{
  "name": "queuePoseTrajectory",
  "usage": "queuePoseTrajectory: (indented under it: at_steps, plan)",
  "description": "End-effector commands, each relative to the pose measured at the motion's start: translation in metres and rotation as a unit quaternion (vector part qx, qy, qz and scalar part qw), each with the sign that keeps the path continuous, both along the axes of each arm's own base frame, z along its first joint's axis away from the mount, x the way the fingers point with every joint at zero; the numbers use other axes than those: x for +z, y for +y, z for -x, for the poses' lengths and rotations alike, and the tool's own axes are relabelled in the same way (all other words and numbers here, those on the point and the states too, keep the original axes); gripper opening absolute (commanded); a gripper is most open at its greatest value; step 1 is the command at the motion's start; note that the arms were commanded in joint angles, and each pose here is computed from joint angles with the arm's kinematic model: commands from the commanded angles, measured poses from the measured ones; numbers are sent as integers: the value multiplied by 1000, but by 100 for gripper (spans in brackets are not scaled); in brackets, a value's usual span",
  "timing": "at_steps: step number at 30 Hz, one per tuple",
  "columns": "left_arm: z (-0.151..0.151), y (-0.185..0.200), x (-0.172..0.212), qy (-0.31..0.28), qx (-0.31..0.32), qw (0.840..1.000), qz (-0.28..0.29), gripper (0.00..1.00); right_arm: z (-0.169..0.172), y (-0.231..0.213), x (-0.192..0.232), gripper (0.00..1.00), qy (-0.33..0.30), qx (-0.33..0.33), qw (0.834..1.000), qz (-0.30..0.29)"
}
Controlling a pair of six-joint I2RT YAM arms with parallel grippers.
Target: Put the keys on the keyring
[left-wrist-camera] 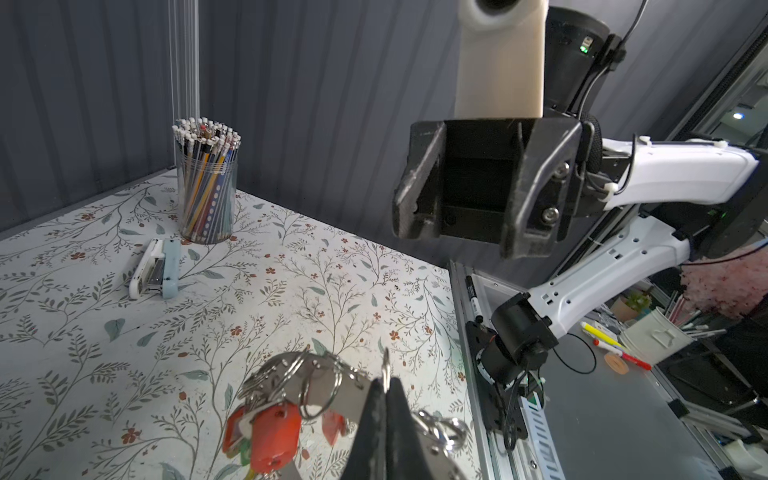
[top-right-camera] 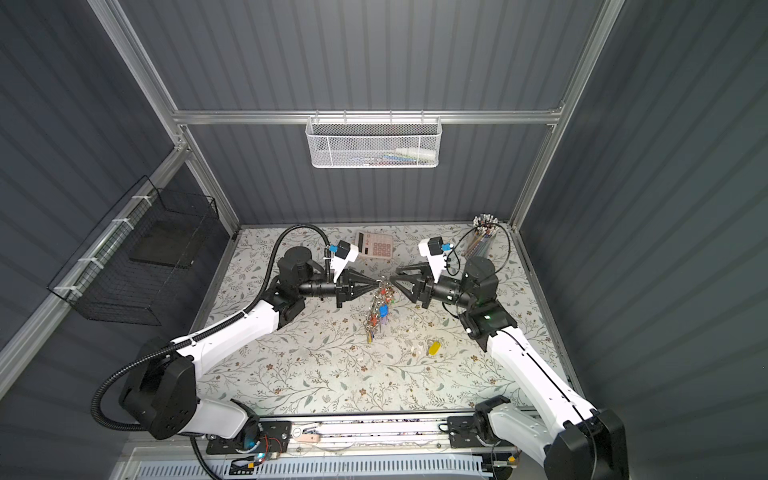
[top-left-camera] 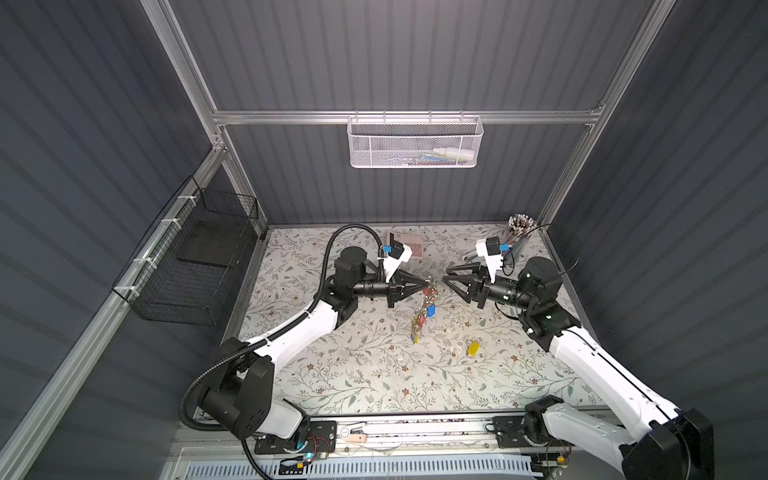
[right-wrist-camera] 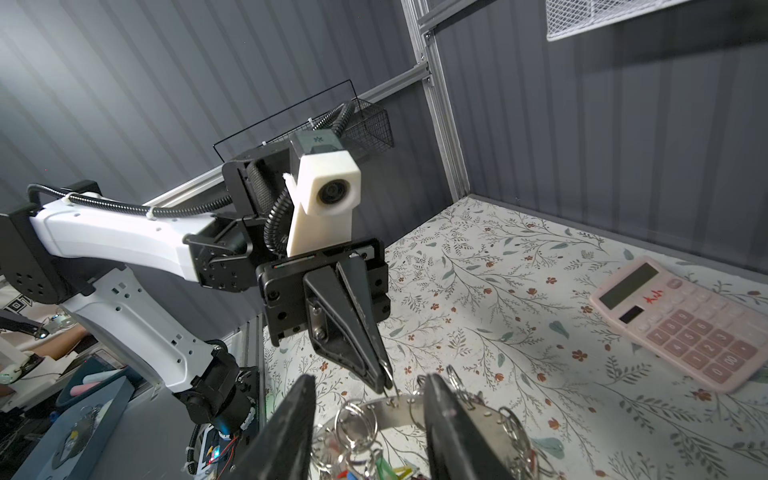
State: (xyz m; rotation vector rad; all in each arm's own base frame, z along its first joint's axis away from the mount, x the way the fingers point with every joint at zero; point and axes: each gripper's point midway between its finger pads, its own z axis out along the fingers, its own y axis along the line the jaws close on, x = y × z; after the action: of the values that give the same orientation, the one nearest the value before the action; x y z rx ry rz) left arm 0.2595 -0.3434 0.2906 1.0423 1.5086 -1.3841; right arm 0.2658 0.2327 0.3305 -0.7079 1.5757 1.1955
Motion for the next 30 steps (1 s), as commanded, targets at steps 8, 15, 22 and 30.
queuePoseTrajectory:
  at_steps: [8, 15, 22, 30]
  plan:
    - [8, 6, 67, -44, 33, 985, 163, 0, 3, 6, -1, 47, 6, 29, 999, -16]
    - [4, 6, 64, -36, 39, 982, 182, 0, 9, 10, 5, 40, 2, 60, 998, -30]
    - [2, 4, 61, -29, 39, 982, 182, 0, 2, 16, -2, 29, 15, 70, 997, -31]
    - [3, -1, 56, -25, 32, 982, 182, 0, 0, 19, -4, 25, 19, 78, 996, -34]
